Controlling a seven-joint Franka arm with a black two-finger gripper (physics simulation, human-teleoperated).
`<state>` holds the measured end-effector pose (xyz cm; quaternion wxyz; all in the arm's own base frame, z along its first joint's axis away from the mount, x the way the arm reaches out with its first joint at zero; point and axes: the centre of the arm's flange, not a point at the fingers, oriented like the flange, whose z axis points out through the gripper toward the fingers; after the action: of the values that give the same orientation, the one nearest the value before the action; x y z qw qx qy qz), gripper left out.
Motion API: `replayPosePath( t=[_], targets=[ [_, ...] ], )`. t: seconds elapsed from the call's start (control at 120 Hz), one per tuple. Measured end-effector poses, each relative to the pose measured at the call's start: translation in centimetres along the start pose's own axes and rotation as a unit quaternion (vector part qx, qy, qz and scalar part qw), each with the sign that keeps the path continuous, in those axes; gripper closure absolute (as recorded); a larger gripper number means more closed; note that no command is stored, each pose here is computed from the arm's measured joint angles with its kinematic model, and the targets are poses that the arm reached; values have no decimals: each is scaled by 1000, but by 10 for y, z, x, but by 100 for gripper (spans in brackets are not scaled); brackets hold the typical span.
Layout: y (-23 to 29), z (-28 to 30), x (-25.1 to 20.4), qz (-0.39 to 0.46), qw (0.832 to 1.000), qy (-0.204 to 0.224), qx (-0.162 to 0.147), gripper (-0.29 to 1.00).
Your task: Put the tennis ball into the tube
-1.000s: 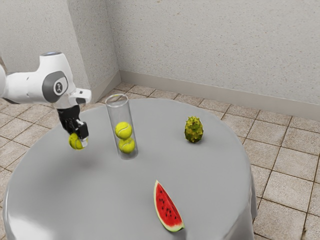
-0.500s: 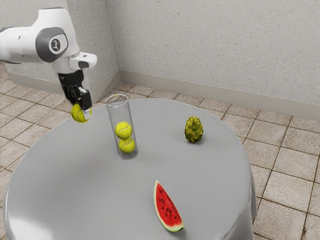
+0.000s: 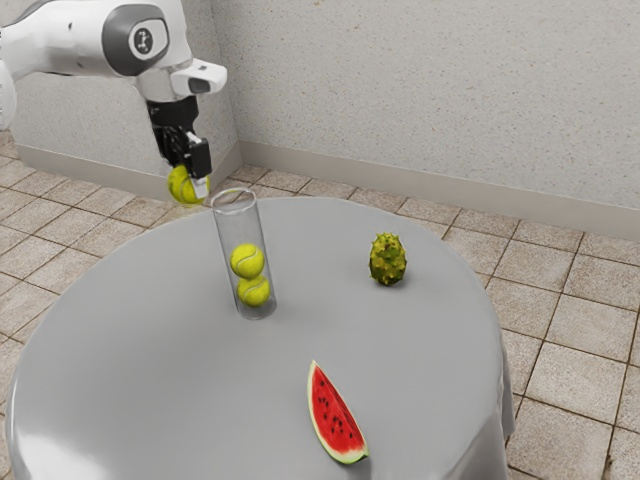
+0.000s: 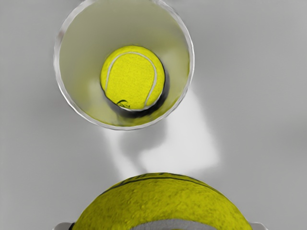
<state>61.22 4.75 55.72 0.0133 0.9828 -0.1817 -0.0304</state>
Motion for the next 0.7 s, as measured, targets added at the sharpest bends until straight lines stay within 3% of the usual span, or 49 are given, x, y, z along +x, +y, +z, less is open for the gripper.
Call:
replayPosePath(
  t=[0.358, 0.7],
  targets=[
    [-3, 11, 47, 7, 1000, 2, 8, 33],
    [-5, 25, 63, 0, 1000, 10, 8, 33]
  ],
)
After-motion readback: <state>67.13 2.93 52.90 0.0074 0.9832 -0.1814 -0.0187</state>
